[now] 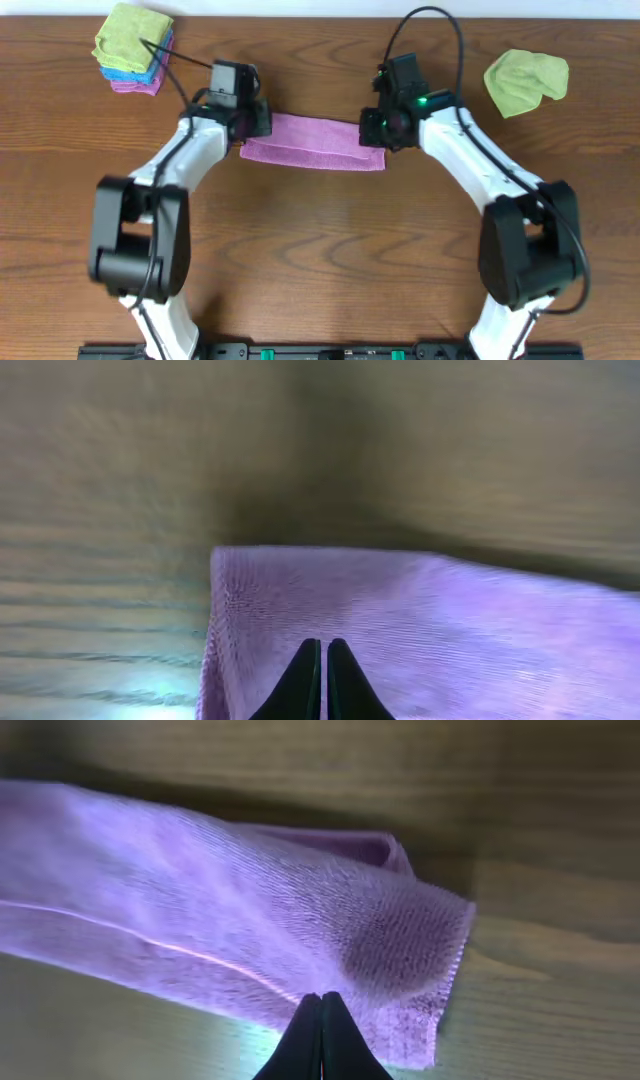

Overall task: Fold the cloth
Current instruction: 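Hold the folded edge with both grippers and lower it onto the cloth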

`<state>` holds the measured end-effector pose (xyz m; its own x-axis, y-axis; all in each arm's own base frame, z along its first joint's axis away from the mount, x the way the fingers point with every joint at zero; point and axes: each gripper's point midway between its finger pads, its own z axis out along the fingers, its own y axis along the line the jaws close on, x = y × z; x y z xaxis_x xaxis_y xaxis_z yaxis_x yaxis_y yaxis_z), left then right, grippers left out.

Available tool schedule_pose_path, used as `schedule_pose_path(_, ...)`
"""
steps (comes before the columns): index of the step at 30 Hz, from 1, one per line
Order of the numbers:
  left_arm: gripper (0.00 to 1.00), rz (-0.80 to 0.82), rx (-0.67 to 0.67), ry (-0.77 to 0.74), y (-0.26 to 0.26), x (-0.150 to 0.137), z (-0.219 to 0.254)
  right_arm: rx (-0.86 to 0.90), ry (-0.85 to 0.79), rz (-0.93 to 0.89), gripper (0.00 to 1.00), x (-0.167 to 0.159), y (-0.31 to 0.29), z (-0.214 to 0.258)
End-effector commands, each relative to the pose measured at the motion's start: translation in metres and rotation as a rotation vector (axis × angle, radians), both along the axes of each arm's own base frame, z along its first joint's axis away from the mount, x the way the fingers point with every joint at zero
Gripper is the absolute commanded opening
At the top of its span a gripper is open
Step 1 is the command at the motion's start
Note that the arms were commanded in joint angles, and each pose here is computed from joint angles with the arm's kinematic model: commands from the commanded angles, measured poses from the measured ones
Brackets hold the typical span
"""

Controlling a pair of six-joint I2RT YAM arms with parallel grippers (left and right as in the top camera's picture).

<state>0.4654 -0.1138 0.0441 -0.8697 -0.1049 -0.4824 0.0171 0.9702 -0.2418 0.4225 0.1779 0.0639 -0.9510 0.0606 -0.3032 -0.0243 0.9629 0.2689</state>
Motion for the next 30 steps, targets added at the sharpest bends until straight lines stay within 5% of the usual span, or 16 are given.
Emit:
schedule_pose_path(1,0.06,0.020,0.035,0.024,0.006,0.003,-0.017,-0.040,-0.001,0.003,0.01,0.003,-0.002,-0.009)
schedule_pose_path(8,0.06,0.027,0.067,0.125,0.010,-0.011,-0.055,-0.041,-0.018,0.000,0.01,0.007,-0.002,-0.008)
schedule_pose_path(18,0.06,0.027,0.118,0.380,0.019,-0.070,-0.077,-0.066,-0.029,-0.011,0.01,0.014,-0.005,-0.019)
schedule_pose_path(30,0.06,0.056,0.108,0.383,0.019,-0.070,-0.077,-0.110,0.071,0.008,0.02,0.003,-0.009,-0.065)
